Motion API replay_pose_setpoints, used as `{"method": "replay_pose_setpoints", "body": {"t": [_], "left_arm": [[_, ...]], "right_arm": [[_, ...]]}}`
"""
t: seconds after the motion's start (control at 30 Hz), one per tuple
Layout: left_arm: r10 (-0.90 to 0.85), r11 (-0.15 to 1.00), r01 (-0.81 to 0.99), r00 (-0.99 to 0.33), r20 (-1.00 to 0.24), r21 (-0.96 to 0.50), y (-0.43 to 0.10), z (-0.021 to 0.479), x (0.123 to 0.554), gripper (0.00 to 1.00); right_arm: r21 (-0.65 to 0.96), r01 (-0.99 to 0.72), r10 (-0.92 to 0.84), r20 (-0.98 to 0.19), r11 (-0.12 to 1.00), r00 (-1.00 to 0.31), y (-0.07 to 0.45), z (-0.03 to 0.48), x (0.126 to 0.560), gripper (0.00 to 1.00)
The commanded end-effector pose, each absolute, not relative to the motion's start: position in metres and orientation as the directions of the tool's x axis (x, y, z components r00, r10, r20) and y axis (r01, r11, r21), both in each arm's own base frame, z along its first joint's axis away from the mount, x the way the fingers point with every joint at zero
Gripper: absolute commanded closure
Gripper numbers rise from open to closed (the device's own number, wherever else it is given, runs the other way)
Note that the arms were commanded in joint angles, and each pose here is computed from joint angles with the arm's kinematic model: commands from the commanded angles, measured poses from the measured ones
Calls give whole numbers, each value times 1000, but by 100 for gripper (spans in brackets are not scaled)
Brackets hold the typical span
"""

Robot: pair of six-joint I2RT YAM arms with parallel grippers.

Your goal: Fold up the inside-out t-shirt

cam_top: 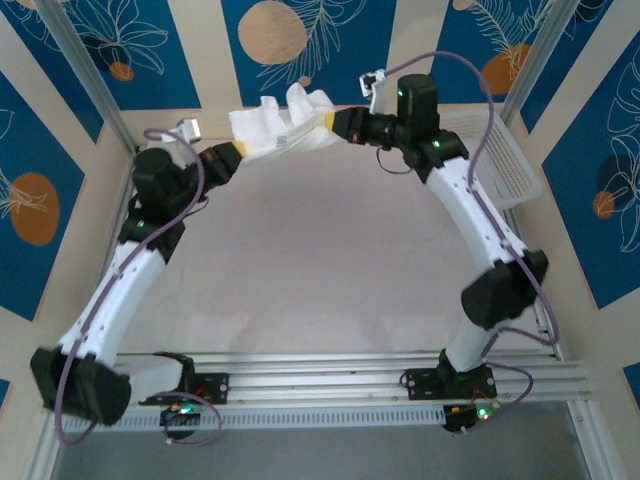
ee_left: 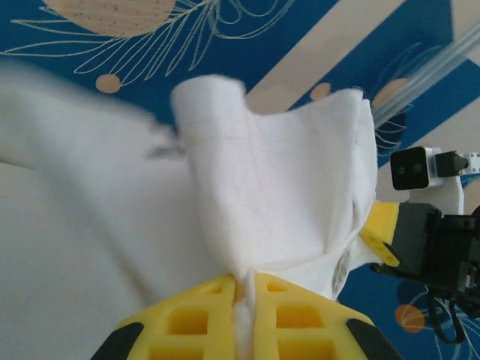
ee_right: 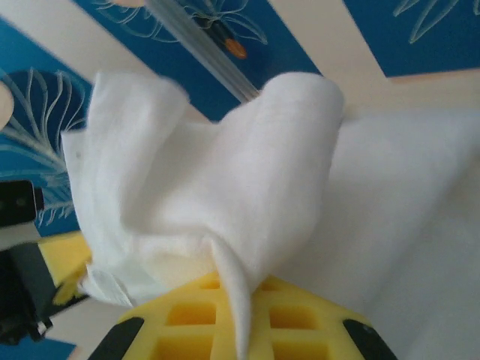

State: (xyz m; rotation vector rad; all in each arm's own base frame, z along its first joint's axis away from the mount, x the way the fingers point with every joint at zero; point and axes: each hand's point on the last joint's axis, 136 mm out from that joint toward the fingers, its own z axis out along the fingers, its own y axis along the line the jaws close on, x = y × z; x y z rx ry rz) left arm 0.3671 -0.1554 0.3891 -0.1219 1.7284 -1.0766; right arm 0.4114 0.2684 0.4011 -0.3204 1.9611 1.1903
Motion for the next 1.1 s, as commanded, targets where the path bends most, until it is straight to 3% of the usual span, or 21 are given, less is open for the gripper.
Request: {"method": "replay_pose_setpoints", "body": {"t": [0.0, 0.1, 0.17, 0.4, 0.5, 0.63, 0.77, 0.9, 1.07], "left_arm": [[-508, 644, 117, -674, -537, -756, -157, 249, 358, 100], [-490, 612, 7, -782, -386, -791, -169, 169, 327, 100], [-496, 617, -32, -791, -357, -787, -167, 146, 311, 100], [-423, 733, -22, -797, -431, -679, -153, 140, 293, 100], [-405, 765, -26, -796, -450, -643, -151, 140, 302, 100], [-385, 826, -49, -777, -498, -562, -143, 132, 327, 100], [-368, 819, 46, -721, -587, -571, -155, 143, 362, 100], [-339, 838, 60, -721, -604, -542, -163, 135, 393, 100], [-345, 871, 13, -697, -629, -491, -158, 114, 421, 98]], "right_arm": [[649, -479, 115, -655, 591, -747, 271, 296, 402, 100], [736, -377, 81, -503, 563, -861, 274, 216, 368, 100], [768, -301, 63, -405, 565, -912, 275, 174, 345, 100], [784, -128, 59, -205, 607, -977, 274, 111, 297, 100], [762, -69, 63, -143, 644, -988, 272, 102, 300, 83], [752, -64, 61, -138, 656, -989, 274, 102, 314, 77], [731, -96, 68, -192, 676, -979, 272, 106, 339, 76], [679, -147, 28, -240, 719, -970, 271, 98, 363, 64], [677, -156, 42, -267, 719, -963, 266, 89, 388, 64]]}}
